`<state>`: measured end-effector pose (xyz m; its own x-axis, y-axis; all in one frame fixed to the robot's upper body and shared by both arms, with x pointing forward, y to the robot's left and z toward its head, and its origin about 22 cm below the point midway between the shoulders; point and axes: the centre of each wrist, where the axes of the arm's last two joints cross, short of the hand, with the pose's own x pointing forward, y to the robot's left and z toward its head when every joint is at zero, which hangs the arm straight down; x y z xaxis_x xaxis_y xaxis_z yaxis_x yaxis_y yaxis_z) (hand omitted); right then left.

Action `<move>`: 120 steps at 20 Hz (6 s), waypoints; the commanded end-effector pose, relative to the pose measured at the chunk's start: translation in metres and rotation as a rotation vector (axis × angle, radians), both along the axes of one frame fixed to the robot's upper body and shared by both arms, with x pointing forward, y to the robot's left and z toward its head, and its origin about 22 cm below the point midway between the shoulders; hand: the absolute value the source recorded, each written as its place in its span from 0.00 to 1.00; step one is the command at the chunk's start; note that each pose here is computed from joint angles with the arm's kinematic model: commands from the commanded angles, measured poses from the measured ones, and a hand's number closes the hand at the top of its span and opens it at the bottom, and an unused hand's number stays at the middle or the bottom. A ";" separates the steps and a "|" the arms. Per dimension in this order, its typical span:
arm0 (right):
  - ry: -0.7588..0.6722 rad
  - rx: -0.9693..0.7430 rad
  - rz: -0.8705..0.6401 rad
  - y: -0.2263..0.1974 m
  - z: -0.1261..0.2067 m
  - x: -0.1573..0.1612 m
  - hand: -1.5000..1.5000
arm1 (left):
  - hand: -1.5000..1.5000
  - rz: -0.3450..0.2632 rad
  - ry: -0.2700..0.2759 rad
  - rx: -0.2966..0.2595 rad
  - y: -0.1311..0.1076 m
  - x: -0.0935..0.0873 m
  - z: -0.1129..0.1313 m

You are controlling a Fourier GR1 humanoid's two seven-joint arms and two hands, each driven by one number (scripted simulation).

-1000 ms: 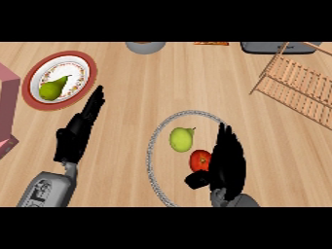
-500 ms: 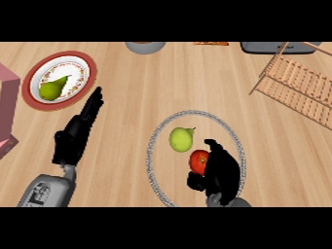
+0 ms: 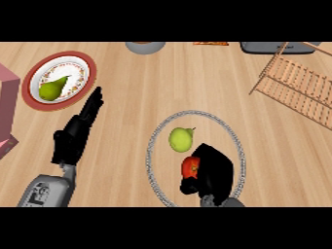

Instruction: Pick the tomato from the placemat and place it in the tiered shelf

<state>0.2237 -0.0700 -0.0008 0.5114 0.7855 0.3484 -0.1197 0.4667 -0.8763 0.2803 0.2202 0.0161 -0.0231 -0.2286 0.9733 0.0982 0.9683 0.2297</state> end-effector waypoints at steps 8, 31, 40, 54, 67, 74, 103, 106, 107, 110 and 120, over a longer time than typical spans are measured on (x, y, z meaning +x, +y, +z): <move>-0.047 0.032 -0.228 -0.005 0.046 0.097 1.00 | 0.50 -0.018 -0.007 0.006 0.005 0.005 0.003; -0.734 -0.065 -0.467 0.002 0.218 0.099 1.00 | 0.50 0.014 0.015 -0.004 0.003 0.003 -0.007; -0.812 -0.235 -0.577 -0.026 0.266 0.101 1.00 | 0.50 0.027 0.001 0.003 0.001 -0.001 -0.002; -0.890 -0.354 -0.663 -0.092 0.308 0.118 1.00 | 0.50 -0.002 0.000 0.005 0.013 0.013 -0.012; -0.853 -0.525 -0.647 -0.160 0.293 0.128 1.00 | 0.50 0.000 -0.004 0.000 0.003 0.017 0.011; -0.894 -0.561 -0.591 -0.212 0.263 0.169 1.00 | 0.50 0.005 -0.012 0.005 0.007 0.008 0.004; -1.008 -0.398 -0.884 -0.264 0.227 0.141 0.00 | 0.50 0.002 -0.007 0.005 0.002 0.004 0.004; -1.071 -0.361 -0.874 -0.292 0.232 0.115 0.00 | 0.50 0.020 -0.005 0.008 0.003 0.001 -0.006; -1.077 -0.297 -0.891 -0.274 0.249 0.130 0.00 | 0.50 0.002 0.009 0.002 0.007 -0.012 -0.021; -1.093 -0.251 -0.843 -0.291 0.248 0.127 0.00 | 0.50 0.011 0.001 0.004 0.012 0.007 -0.001; -1.343 -0.084 -0.893 -0.272 0.284 0.104 0.00 | 0.50 -0.006 -0.002 -0.012 0.007 -0.008 -0.010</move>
